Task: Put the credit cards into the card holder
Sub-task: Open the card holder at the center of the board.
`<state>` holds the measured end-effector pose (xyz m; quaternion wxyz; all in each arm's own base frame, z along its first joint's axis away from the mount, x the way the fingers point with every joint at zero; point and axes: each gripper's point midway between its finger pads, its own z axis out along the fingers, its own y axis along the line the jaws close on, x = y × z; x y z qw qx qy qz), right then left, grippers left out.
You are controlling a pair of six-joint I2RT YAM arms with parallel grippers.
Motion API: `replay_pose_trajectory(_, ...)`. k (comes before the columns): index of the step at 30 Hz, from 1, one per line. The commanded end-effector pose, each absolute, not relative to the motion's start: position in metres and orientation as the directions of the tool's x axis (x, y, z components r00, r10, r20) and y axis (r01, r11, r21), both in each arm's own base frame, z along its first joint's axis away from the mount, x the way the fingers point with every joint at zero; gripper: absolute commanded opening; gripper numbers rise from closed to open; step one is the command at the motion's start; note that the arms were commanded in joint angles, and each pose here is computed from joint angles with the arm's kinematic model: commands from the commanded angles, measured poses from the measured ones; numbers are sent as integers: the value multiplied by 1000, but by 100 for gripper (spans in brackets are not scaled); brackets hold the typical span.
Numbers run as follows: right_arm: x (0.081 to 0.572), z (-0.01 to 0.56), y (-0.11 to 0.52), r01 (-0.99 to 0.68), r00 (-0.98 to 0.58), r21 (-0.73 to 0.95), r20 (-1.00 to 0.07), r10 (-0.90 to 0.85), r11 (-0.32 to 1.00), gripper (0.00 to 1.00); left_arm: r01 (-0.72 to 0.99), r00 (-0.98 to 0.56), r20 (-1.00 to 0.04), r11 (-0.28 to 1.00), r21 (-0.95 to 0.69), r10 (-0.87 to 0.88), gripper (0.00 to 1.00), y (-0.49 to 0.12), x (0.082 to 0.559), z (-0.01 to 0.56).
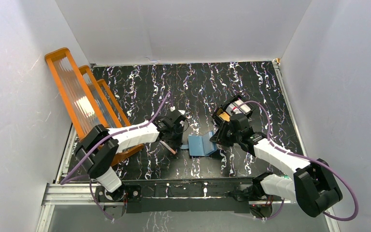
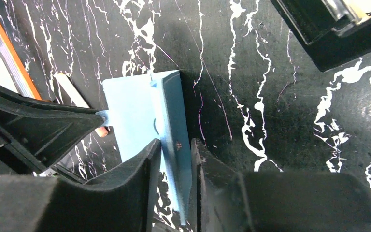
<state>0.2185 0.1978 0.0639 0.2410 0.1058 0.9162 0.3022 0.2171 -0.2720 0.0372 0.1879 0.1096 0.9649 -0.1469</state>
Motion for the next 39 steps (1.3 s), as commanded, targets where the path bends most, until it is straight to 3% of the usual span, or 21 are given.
replay_pose_trajectory(1, 223, 70, 200, 23, -845, 625, -404, 349, 780, 35, 272, -901, -394, 945, -184, 183, 0, -262, 219, 31)
replay_pose_trajectory(11, 226, 83, 203, -1, -829, 653, -424, 365, 757, 39, 273, -903, -383, 948, -162, 195, 0, -260, 219, 23)
replay_pose_trajectory(15, 225, 76, 205, 2, -839, 654, -410, 357, 756, 25, 270, -905, -380, 948, -168, 190, 0, -261, 219, 22)
replay_pose_trajectory(21, 223, 62, 196, 35, -841, 616, -407, 356, 787, 22, 274, -904, -385, 944, -186, 186, 0, -267, 222, 27)
replay_pose_trajectory(31, 225, 73, 194, 22, -821, 631, -432, 374, 776, 7, 298, -870, -482, 887, -353, 101, 44, -299, 233, 101)
replay_pose_trajectory(37, 224, 78, 196, 28, -817, 656, -420, 396, 754, 8, 334, -872, -479, 839, -429, 103, 65, -310, 224, 102)
replay_pose_trajectory(39, 224, 80, 197, 38, -815, 667, -410, 409, 744, 18, 351, -879, -460, 824, -446, 125, 68, -315, 220, 92)
